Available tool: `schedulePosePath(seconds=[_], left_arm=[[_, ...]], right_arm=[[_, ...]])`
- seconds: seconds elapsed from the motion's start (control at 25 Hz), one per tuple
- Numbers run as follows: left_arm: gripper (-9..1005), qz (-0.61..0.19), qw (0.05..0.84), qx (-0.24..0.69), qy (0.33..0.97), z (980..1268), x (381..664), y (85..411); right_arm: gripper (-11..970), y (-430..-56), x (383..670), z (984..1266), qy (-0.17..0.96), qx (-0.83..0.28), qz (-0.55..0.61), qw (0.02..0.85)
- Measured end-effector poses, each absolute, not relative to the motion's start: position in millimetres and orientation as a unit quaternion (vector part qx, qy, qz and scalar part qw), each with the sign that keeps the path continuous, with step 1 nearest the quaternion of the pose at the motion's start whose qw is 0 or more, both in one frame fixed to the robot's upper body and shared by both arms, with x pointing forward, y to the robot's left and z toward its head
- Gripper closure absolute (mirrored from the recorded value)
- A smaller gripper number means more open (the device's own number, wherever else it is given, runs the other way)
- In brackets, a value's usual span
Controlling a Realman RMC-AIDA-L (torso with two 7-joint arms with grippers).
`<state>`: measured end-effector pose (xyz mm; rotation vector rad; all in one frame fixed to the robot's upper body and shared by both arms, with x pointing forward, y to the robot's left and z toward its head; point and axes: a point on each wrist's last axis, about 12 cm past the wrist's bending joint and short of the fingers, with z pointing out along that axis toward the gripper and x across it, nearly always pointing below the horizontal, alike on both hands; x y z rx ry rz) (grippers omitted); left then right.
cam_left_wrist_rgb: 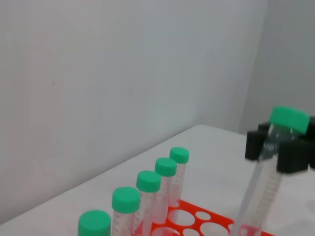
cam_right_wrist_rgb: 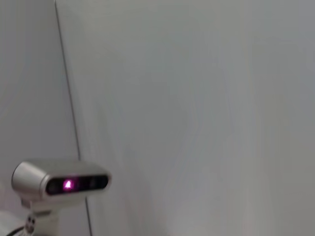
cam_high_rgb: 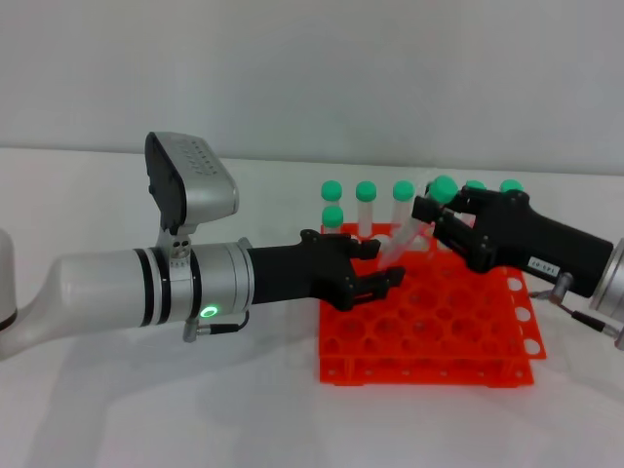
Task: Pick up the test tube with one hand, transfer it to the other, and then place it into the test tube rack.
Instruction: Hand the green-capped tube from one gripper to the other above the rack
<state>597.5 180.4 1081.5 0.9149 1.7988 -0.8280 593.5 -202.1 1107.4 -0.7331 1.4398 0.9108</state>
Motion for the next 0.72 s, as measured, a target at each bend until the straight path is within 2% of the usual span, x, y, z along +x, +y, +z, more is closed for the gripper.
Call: schedulePosePath(seconds=[0.16, 0.44, 0.72], left_arm=[[493, -0.334, 0.460, 0.369, 0.735, 1079, 596, 182], [485, -0.340, 0.475, 0.329, 0.742, 1068, 585, 196], [474, -0.349, 0.547, 0.293, 0.702, 1058, 555, 213]], right_arm=[[753, -206, 595, 1112, 0.614, -0.310, 0.395, 0.609], [753, -216, 599, 1121, 0.602, -0.296, 0.394, 0.628], [753, -230, 603, 1129, 0.593, -0.277, 0.383, 0.652]])
